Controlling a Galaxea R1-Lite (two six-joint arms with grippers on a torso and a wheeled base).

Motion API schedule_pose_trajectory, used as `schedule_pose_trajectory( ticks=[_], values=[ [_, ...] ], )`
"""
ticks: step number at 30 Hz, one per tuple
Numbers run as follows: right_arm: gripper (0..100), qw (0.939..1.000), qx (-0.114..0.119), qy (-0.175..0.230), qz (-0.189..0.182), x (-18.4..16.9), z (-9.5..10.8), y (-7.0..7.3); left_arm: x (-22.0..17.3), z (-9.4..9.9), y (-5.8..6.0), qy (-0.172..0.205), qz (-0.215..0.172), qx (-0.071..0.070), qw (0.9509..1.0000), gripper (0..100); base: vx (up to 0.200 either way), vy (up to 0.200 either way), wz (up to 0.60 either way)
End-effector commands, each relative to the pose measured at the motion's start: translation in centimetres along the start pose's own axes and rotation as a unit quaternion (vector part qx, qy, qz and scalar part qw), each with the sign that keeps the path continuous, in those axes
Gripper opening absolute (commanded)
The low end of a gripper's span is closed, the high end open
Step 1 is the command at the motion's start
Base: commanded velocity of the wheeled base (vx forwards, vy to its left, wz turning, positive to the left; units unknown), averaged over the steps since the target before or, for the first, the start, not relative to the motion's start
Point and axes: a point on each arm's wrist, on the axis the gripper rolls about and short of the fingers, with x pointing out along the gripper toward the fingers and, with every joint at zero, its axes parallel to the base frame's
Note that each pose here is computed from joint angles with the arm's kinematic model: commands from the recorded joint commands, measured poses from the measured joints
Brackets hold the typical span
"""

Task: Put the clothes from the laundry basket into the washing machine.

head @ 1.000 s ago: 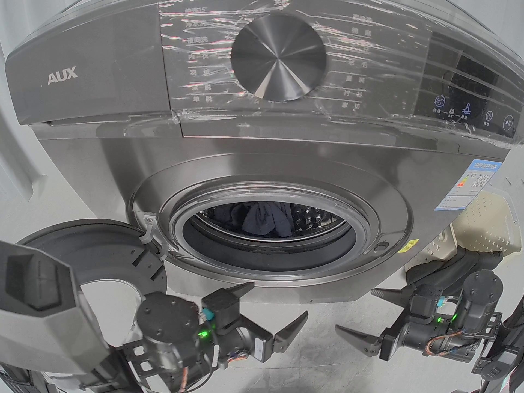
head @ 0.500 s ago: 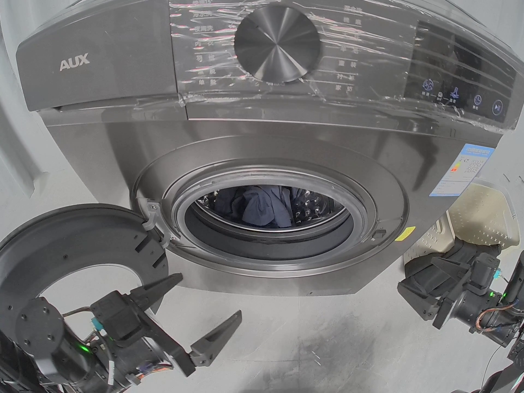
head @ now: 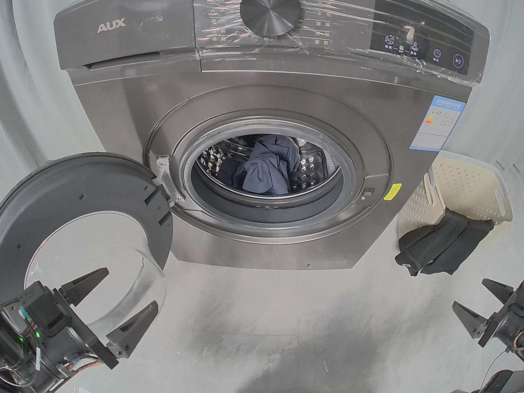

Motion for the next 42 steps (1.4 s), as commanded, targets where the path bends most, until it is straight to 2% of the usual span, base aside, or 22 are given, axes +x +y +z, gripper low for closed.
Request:
schedule_pose_trajectory(
  ticks=[1, 5, 8, 12, 16, 20, 23, 25, 27, 29, 30, 32, 35, 36, 38, 42],
  values=[
    [100, 0.9956, 0.009, -0.079, -0.049, -3.4, -0.1, -0.5, -4.3, 0.5, 2.0, -0.053, 0.044, -0.014, 0.9975, 100, 0.000, 0.000, 0.00],
    [100, 0.9931, 0.012, -0.088, -0.076, -4.9, -1.4, -0.5, -7.1, -0.3, 2.8, -0.069, 0.070, -0.023, 0.9949, 100, 0.000, 0.000, 0.00],
    [100, 0.9915, 0.014, -0.086, -0.097, -6.0, -2.9, -0.4, -8.6, -1.1, 3.1, -0.072, 0.087, -0.021, 0.9934, 100, 0.000, -0.067, 0.00],
    [100, 0.9893, 0.017, -0.081, -0.120, -6.9, -4.4, -0.3, -9.6, -2.0, 3.2, -0.066, 0.086, -0.018, 0.9939, 100, 0.000, -0.200, 0.00],
    [100, 0.9889, 0.013, -0.082, -0.124, -7.2, -5.9, -0.2, -10.2, -2.5, 3.2, -0.062, 0.104, -0.014, 0.9926, 100, 0.000, -0.200, 0.00],
    [100, 0.9883, 0.007, -0.089, -0.123, -7.3, -6.0, -0.1, -10.6, -2.9, 3.3, -0.064, 0.123, -0.013, 0.9902, 100, 0.000, -0.200, 0.00],
    [100, 0.9853, -0.006, -0.100, -0.138, -7.5, -6.5, 0.0, -11.4, -3.9, 3.2, -0.057, 0.156, -0.011, 0.9861, 100, 0.000, -0.200, 0.00],
    [100, 0.9844, -0.003, -0.104, -0.141, -7.5, -6.6, 0.0, -11.8, -4.6, 3.2, -0.051, 0.172, -0.010, 0.9837, 100, 0.000, -0.200, 0.00],
    [100, 0.9845, -0.004, -0.103, -0.142, -7.5, -6.6, 0.0, -12.2, -5.4, 3.1, -0.044, 0.181, -0.011, 0.9824, 100, 0.000, -0.200, 0.00],
    [100, 0.9845, -0.004, -0.103, -0.142, -7.5, -6.6, 0.0, -12.2, -5.4, 3.1, -0.044, 0.181, -0.011, 0.9824, 100, 0.000, -0.100, 0.00],
    [100, 0.9849, -0.007, -0.104, -0.138, -7.5, -6.6, 0.0, -12.5, -6.2, 2.9, -0.028, 0.182, -0.015, 0.9827, 100, 0.000, 0.000, 0.00],
    [100, 0.9849, -0.008, -0.104, -0.138, -7.5, -6.6, 0.0, -12.5, -6.2, 2.9, -0.030, 0.190, -0.015, 0.9813, 100, 0.000, 0.000, 0.00],
    [100, 0.9850, -0.009, -0.104, -0.138, -7.5, -6.6, 0.0, -12.4, -6.2, 2.8, -0.029, 0.209, -0.009, 0.9774, 100, 0.000, 0.000, 0.00],
    [100, 0.9850, -0.009, -0.104, -0.138, -7.5, -6.6, 0.0, -12.4, -6.2, 2.8, -0.029, 0.209, -0.009, 0.9774, 100, 0.000, 0.000, 0.00],
    [100, 0.9850, -0.009, -0.104, -0.138, -7.5, -6.6, 0.0, -12.4, -6.2, 2.8, -0.027, 0.219, 0.003, 0.9753, 100, 0.000, -0.100, 0.00],
    [100, 0.9850, -0.010, -0.104, -0.138, -7.5, -6.6, 0.0, -12.4, -6.2, 2.8, -0.026, 0.225, 0.012, 0.9740, 100, 0.000, -0.200, 0.00]
  ],
)
